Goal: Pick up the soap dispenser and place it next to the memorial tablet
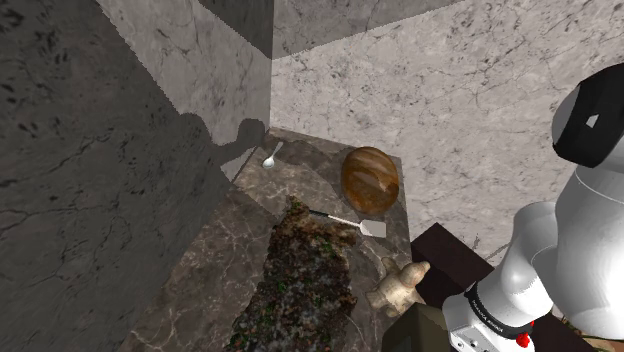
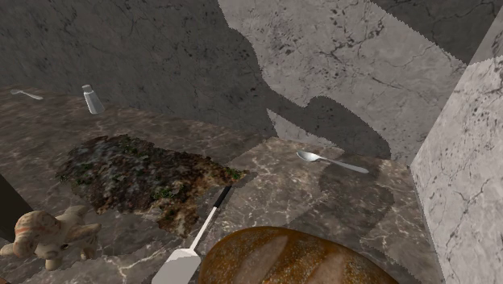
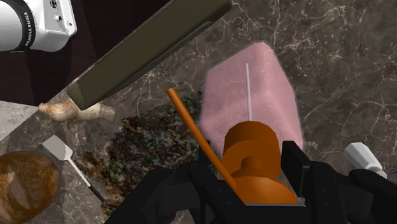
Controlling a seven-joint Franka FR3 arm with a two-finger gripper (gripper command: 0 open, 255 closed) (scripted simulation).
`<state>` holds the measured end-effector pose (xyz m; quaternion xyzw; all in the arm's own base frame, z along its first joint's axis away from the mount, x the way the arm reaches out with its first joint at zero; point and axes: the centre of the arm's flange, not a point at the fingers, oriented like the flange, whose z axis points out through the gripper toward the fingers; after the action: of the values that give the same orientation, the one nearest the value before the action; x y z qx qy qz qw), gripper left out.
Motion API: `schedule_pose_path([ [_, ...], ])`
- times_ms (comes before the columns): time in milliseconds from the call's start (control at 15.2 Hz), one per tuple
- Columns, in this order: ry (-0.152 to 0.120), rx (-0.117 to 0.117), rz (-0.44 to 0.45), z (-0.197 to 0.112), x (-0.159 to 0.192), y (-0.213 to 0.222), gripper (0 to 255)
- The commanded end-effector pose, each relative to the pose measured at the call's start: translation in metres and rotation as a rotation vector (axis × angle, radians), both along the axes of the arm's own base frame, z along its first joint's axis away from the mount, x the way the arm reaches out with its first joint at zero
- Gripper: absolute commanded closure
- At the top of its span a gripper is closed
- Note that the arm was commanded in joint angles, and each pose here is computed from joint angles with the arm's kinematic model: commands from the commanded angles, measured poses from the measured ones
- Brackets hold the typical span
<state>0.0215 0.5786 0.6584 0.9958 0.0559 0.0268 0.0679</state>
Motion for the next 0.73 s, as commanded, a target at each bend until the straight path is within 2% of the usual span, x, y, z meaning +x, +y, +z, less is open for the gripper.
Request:
schedule_pose_path([
  [0,0.0,0.0,0.0,-0.01,0.0,0.0,255],
  [660,0.0,0.0,0.0,-0.063,0.0,0.0,255],
])
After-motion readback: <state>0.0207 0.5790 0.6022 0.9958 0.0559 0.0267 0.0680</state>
